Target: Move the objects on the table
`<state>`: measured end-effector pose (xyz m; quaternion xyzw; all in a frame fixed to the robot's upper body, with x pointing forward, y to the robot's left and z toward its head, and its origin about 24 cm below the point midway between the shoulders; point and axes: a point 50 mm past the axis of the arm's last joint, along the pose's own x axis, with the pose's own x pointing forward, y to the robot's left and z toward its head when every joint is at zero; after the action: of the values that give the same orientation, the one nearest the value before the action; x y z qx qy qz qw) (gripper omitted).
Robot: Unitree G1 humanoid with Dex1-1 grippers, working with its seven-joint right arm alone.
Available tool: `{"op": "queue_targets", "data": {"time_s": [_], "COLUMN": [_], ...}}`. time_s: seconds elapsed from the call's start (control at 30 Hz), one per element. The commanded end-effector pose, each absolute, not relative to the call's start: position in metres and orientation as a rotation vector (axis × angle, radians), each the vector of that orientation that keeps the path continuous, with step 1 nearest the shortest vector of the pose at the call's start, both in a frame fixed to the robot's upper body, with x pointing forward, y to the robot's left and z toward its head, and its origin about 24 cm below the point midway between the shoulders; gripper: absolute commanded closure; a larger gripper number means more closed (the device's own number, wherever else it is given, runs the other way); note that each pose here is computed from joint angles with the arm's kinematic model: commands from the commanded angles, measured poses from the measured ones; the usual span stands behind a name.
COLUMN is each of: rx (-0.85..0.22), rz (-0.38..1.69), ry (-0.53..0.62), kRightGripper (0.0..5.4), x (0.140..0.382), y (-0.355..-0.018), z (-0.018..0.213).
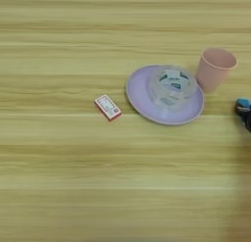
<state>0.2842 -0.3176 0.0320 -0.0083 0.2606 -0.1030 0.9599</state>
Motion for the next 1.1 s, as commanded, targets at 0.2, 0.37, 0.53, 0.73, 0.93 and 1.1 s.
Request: {"op": "queue_targets", "data": {"time_s": [0.2, 0.37, 0.53, 0.73, 0.93, 1.1], "rx": [-0.047, -0.029, -0.023, -0.036, -0.039, -0.055], "rz": [-0.247, -0.244, -0.237, -0.244, -0.246, -0.248], "ry": [0.487, 0.492, 0.503, 0.497, 0.480, 0.429], "kRightGripper": [4.00, 4.00, 4.00, 3.32, 2.76, 2.19], "x": [0.310, 0.320, 0.326, 0.325, 0.326, 0.326], "y": [-0.327, -0.327, -0.323, -0.326, -0.326, -0.328], "z": [0.044, 0.043, 0.039, 0.039, 0.040, 0.045]}}
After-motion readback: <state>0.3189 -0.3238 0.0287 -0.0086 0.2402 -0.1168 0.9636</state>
